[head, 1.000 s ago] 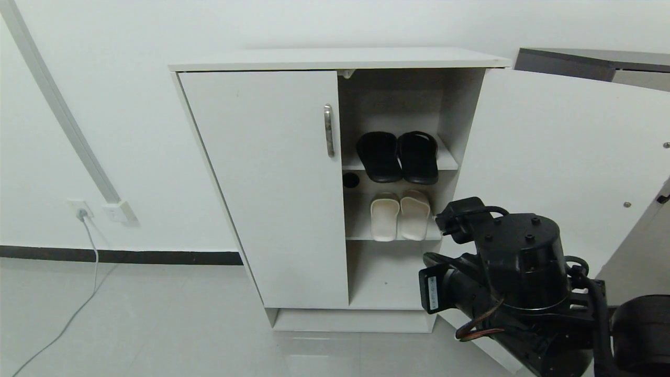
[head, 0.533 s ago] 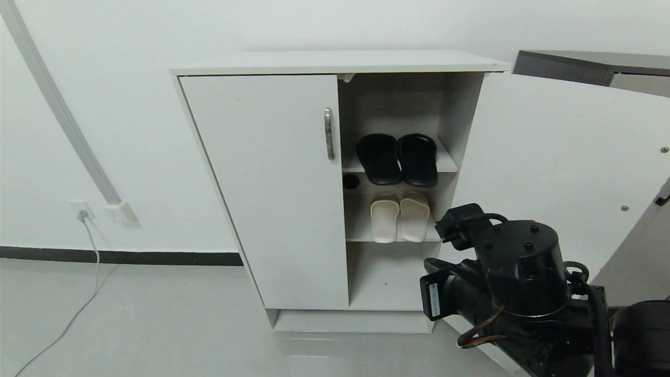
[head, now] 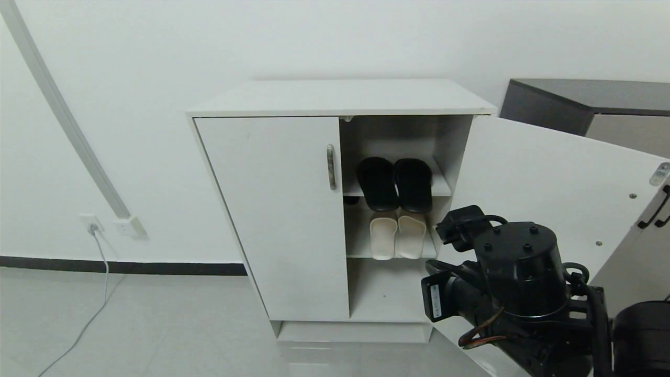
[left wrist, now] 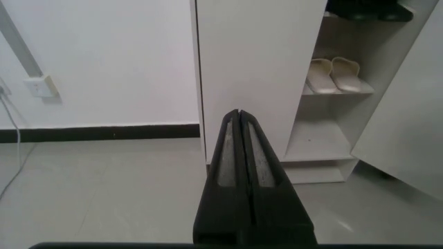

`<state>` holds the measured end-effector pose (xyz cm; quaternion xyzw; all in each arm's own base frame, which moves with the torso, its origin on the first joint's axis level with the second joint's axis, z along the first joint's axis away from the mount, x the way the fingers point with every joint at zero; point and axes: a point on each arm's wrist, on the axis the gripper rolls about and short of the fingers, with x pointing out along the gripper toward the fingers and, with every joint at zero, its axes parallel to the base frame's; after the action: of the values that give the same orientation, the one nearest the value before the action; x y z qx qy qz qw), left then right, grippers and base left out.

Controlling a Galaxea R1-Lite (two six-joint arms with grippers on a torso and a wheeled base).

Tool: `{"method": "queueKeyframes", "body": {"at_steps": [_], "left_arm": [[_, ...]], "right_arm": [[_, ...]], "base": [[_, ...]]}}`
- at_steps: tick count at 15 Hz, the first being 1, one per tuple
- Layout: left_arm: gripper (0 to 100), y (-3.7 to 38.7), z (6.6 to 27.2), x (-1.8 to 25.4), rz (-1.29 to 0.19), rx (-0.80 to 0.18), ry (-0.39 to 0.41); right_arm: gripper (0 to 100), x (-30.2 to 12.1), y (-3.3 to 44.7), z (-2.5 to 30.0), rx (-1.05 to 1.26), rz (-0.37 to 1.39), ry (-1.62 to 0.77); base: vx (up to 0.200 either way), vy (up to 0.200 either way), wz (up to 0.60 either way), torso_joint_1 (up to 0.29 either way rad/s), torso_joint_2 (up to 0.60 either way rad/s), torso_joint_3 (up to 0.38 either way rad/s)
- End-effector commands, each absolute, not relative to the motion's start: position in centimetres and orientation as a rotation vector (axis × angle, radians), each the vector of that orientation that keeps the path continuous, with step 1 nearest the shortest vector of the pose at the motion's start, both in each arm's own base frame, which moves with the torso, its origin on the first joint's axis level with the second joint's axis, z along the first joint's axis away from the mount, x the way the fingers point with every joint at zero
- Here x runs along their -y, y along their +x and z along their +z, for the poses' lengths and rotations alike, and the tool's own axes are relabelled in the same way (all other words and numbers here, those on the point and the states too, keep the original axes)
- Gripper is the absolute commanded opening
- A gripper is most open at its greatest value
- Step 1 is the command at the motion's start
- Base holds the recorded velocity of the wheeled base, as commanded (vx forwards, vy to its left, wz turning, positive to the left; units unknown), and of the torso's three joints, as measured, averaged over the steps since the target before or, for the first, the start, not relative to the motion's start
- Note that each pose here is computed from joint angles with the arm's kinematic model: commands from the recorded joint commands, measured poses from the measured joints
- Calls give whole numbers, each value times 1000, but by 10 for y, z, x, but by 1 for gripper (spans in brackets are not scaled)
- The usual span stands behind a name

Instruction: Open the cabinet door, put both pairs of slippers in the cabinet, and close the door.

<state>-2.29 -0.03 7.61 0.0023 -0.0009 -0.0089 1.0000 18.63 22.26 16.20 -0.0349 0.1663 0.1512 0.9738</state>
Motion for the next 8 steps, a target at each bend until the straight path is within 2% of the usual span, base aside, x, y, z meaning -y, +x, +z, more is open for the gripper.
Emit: {"method": "queueKeyframes", "body": {"at_steps": [1,8], "left_arm": [[0,-23,76,0,-18,2,5],[0,-23,76,0,-18,0,5]], "right_arm": [[0,-223,187,162,-336,305,-70],[0,-222,186,164,-331,306,-68]], "base": [[0,0,0,119,-456,-334],[0,0,0,149,-470,-327]]}}
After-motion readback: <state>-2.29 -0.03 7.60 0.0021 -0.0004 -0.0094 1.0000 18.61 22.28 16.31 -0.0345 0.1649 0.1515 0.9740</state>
